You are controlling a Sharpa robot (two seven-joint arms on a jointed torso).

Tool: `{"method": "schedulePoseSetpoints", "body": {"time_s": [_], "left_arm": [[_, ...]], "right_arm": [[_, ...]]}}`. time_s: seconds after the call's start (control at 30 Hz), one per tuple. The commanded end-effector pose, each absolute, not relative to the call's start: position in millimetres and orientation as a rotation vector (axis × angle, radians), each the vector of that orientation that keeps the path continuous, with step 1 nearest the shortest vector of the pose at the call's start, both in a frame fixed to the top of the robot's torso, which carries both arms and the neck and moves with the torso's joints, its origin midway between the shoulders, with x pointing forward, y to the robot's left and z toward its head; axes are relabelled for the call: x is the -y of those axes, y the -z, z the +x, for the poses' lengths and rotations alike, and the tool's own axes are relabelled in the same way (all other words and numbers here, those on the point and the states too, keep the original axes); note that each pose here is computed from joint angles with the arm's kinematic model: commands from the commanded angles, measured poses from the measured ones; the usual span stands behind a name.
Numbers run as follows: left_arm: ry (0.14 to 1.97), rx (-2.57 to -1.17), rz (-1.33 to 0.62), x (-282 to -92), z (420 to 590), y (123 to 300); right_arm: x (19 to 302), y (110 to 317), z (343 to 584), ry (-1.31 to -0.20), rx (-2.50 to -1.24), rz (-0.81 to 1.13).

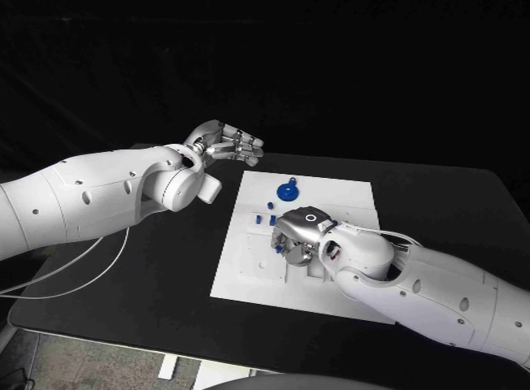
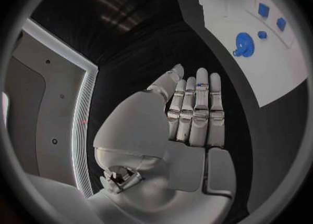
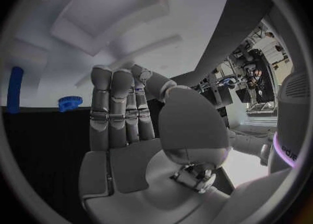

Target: Assemble the parts on the task board

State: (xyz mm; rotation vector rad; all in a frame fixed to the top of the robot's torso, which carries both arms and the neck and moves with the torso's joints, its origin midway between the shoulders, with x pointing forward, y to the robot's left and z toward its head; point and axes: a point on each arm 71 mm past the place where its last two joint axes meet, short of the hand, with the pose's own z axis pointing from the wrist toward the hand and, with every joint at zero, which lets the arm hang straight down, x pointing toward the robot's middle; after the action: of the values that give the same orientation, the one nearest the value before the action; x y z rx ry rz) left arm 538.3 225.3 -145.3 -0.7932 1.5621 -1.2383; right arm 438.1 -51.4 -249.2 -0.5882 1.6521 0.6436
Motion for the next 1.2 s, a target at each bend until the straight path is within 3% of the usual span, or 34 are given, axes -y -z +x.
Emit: {"method": "schedulePoseSetpoints", "body": {"time_s": [0.03,0.77,1.0,1.2], "left_arm": [[1.258,-1.57,-0.791,-222.9,537.7,144.3],[1.253,-1.571,-0.795,-225.4,537.9,144.6],[1.245,-1.567,-0.799,-228.5,538.7,144.7],[1.242,-1.565,-0.801,-229.7,539.7,144.8]], "right_arm": [[50.1,252.5,436.4,-0.613,-1.639,-0.634],[64.1,246.3,434.3,-0.667,-1.577,-0.528],[81.9,228.1,434.3,-0.672,-1.534,-0.466],[112.9,201.0,450.6,-0.645,-1.528,-0.366]]}}
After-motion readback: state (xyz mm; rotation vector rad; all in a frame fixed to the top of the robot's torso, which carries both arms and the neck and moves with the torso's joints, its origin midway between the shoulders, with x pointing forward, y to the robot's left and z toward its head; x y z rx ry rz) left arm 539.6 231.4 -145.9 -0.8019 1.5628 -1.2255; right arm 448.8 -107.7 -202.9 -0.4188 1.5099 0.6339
